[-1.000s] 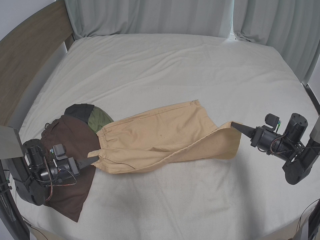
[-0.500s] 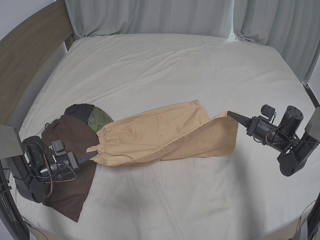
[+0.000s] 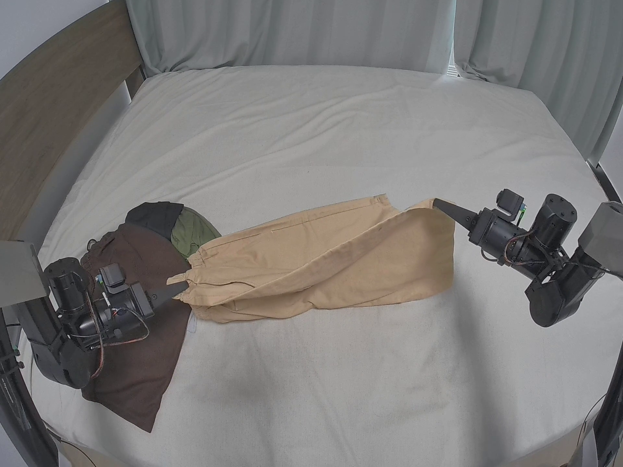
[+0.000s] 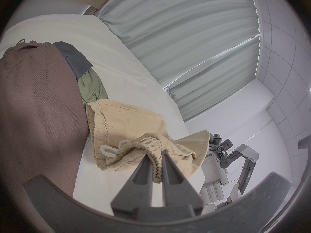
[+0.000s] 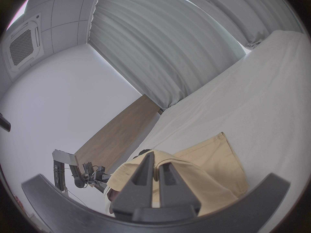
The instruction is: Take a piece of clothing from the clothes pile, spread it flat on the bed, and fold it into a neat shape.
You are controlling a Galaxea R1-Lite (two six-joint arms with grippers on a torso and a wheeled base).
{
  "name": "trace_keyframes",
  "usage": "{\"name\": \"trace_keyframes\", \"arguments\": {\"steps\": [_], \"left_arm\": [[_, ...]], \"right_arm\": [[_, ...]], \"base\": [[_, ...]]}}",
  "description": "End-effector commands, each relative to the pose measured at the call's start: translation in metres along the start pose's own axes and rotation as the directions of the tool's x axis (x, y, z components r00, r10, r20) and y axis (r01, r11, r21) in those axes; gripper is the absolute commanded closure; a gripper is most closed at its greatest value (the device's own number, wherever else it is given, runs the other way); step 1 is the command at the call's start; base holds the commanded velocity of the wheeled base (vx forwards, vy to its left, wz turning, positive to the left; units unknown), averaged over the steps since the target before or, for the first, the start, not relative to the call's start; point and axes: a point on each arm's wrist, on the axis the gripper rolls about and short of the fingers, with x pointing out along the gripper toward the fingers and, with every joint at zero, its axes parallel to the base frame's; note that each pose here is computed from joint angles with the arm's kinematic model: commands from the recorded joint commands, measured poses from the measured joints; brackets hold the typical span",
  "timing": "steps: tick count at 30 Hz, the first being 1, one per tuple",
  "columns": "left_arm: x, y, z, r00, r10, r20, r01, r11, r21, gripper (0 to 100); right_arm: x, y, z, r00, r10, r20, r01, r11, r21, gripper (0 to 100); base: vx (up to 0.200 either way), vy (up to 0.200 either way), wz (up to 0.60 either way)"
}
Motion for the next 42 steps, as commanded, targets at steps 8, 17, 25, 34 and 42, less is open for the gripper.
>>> {"name": "trace_keyframes", "arguments": {"steps": [8, 17, 25, 34, 42], "left_arm": [[0.008, 0.008, 0.004, 0.999, 0.029, 0.032, -0.029, 1.0, 0.003, 100], [0.012, 0.009, 0.01, 0.997, 0.046, 0.067, -0.045, 0.999, -0.019, 100], [0.018, 0.02, 0.008, 0.995, 0.072, 0.073, -0.07, 0.997, -0.033, 100], [0.034, 0.025, -0.001, 0.993, 0.096, 0.068, -0.093, 0.995, -0.042, 100], [0.049, 0.036, 0.003, 0.988, 0.115, 0.106, -0.112, 0.993, -0.034, 100]], "right_arm": [[0.02, -0.01, 0.011, 1.0, 0.001, -0.015, -0.001, 1.0, 0.027, 100], [0.036, -0.017, 0.016, 1.0, 0.002, -0.026, -0.001, 0.999, 0.037, 100], [0.047, -0.033, 0.011, 0.999, -0.017, -0.049, 0.02, 0.998, 0.059, 100], [0.055, -0.049, 0.0, 0.997, -0.034, -0.071, 0.04, 0.996, 0.082, 100], [0.064, -0.06, -0.004, 0.997, -0.035, -0.069, 0.041, 0.996, 0.081, 100]], "base": [[0.0, 0.0, 0.0], [0.0, 0.0, 0.0], [0.0, 0.0, 0.0], [0.0, 0.0, 0.0], [0.0, 0.0, 0.0]]}}
